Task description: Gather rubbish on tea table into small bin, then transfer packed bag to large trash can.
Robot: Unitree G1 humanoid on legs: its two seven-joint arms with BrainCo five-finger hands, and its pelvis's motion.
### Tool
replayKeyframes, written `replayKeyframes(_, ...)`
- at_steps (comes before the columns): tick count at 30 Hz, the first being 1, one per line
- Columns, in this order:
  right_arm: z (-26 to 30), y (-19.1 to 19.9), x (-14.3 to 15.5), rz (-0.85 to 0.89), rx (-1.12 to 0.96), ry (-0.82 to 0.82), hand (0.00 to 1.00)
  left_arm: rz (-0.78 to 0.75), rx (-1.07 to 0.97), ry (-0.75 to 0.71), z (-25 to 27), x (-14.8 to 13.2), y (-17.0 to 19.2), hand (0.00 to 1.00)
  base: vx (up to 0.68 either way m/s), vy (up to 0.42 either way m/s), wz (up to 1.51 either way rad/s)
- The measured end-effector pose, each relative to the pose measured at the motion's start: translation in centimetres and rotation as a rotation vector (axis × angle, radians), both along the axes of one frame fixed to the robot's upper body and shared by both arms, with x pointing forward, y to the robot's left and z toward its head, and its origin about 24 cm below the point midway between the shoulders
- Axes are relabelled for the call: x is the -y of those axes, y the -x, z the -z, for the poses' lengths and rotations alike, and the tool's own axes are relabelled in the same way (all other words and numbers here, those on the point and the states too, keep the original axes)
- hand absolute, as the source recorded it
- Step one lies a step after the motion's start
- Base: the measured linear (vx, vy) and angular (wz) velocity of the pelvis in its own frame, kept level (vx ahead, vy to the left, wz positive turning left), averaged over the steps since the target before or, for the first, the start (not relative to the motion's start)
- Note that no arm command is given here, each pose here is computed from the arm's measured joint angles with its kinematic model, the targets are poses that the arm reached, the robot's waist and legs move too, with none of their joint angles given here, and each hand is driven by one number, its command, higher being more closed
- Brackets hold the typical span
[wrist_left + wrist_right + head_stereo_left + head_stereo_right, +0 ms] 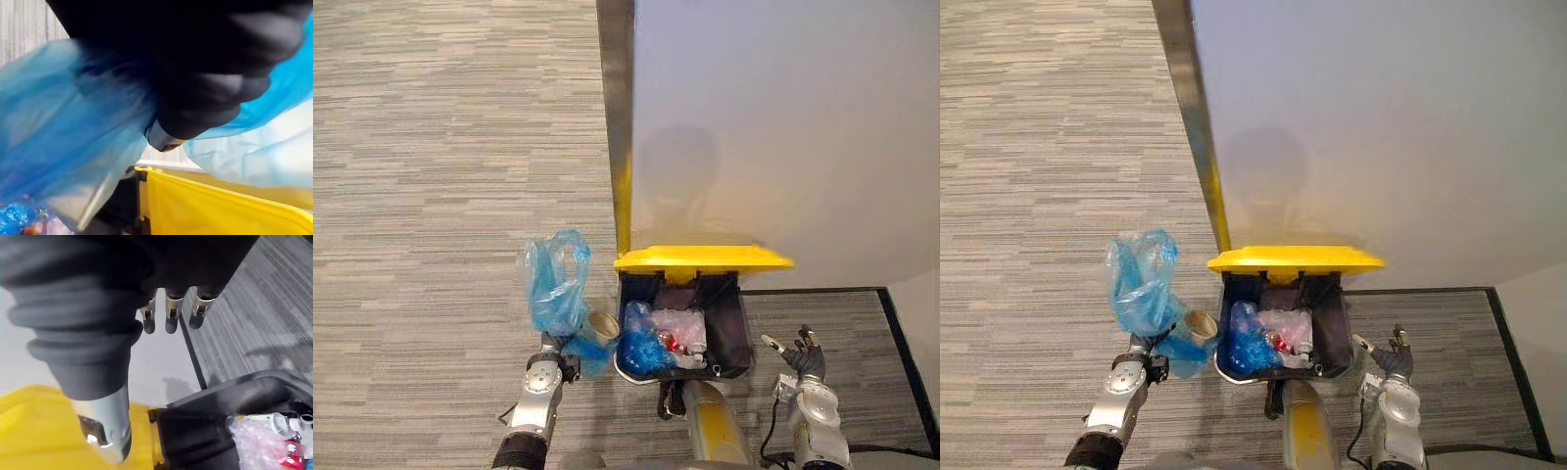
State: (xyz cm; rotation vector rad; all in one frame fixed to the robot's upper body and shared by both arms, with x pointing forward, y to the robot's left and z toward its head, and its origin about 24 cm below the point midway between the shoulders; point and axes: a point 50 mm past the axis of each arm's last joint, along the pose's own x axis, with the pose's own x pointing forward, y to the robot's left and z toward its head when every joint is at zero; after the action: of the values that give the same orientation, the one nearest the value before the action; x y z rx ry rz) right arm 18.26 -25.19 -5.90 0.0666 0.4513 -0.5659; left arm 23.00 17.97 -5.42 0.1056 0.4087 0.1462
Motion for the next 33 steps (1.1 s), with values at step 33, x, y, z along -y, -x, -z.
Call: replayKeyframes(33,-13.8,-16.1,-5.4,-0.562,0.375,0.369,0.0,-0.034,0.032,0.084,0.4,1.1,0.9,1.0,-0.12,-0.075,0.11)
